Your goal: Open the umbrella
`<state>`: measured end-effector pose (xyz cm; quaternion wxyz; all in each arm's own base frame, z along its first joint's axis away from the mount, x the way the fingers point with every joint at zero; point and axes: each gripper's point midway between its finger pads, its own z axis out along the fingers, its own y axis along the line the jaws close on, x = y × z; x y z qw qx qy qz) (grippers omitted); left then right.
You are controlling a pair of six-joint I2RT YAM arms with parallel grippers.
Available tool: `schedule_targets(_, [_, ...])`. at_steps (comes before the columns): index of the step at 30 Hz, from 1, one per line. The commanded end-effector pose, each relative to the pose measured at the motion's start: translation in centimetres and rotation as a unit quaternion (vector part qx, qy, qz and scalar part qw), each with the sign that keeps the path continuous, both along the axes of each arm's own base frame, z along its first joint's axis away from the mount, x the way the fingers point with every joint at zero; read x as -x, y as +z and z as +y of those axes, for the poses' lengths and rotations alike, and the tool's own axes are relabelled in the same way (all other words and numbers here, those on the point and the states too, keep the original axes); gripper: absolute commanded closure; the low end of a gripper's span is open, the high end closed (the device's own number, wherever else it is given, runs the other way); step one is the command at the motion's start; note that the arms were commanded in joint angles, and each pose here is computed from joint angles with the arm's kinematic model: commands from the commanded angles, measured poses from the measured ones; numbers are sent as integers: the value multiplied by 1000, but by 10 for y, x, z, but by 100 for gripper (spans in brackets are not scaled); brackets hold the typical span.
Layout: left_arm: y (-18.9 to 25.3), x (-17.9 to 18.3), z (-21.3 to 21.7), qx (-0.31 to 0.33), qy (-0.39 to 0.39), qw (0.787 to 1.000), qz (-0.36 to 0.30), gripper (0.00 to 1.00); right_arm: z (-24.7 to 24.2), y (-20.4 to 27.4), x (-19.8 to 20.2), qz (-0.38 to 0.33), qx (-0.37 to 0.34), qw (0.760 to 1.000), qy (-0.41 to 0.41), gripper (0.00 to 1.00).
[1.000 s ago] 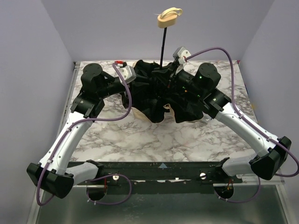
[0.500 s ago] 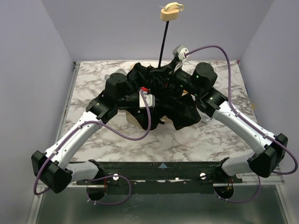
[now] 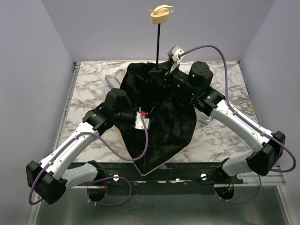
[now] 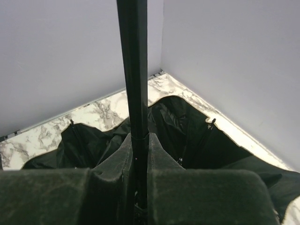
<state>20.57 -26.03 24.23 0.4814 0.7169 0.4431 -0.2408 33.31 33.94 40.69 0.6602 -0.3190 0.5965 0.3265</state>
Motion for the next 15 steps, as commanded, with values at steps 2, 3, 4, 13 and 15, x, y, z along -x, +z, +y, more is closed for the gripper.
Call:
schedule_targets(2, [14,22,14,26,35,996,81,84,-13,84,14,-113,-61,992,6,100])
schedule_targets(3, [37,20,11,60,49,992,96,83,-10,81,18,-114,-55,992,20,100])
schedule_targets(4, [61,17,8,96,57,989,98,81,-8,78,24,-115,-49,992,35,100])
schedule_targets(13, [149,-47,21,277,223,916,186,68,-9,74,37,-101,-52,992,56,100])
schedule_targets(15, [139,-58,19,266,241,913,197,69,-8,76,37,-98,-55,992,58,100])
